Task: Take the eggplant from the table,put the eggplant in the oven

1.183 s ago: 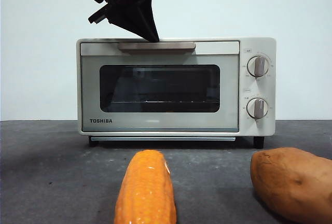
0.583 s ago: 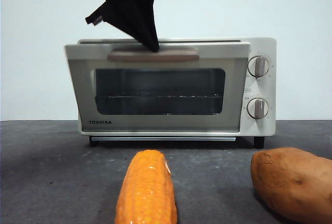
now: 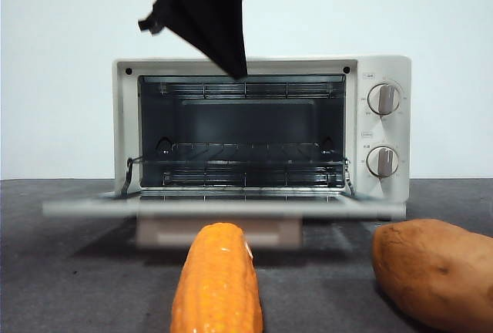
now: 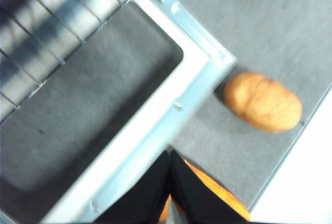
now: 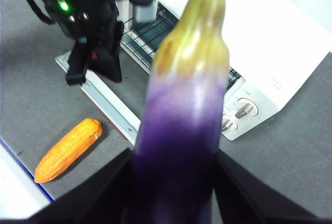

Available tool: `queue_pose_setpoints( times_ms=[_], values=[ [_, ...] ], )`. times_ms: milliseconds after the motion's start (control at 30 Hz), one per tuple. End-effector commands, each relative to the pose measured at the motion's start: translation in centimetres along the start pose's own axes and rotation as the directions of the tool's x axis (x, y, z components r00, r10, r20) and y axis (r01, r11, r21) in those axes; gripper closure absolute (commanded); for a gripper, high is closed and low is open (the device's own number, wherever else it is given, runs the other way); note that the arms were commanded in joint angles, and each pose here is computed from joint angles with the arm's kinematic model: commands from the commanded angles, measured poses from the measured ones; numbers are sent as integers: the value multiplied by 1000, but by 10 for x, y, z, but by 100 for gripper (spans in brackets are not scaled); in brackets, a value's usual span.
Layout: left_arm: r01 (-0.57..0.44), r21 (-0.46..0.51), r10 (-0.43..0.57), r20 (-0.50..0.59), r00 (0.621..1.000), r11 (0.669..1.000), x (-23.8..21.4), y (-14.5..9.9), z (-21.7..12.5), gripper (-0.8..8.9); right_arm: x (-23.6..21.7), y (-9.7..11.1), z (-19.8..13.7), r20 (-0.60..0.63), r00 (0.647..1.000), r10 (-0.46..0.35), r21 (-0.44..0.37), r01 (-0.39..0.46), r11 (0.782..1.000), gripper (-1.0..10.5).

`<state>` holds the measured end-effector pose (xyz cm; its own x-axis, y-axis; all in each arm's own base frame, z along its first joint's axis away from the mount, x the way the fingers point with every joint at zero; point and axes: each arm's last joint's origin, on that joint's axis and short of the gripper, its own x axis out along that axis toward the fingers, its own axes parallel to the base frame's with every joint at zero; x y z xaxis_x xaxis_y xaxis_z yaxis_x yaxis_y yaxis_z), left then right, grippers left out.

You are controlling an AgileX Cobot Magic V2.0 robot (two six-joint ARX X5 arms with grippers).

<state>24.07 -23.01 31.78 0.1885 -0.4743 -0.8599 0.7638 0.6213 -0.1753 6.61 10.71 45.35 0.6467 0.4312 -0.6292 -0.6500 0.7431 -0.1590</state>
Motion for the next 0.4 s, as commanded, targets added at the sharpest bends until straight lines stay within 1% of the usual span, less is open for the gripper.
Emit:
queue_pose_setpoints(
  times_ms=[33,167,233,400],
  values=[
    [-57,18,57,42,998,998,-10,1,5,808,1,2,-3,-64,998,1,-32,-3,999,770],
    [-135,-17,135,45,990,991,-15,14,2,808,8,6,1,-88,996,-1,-46,-3,999,770],
    [-146,-41,148,46,988,988,-17,21,0,808,12,8,2,-100,995,-3,-53,-2,999,770],
    [-176,-110,184,62,981,978,-23,42,-6,808,31,17,10,-156,988,-12,-106,-5,994,770]
  ],
)
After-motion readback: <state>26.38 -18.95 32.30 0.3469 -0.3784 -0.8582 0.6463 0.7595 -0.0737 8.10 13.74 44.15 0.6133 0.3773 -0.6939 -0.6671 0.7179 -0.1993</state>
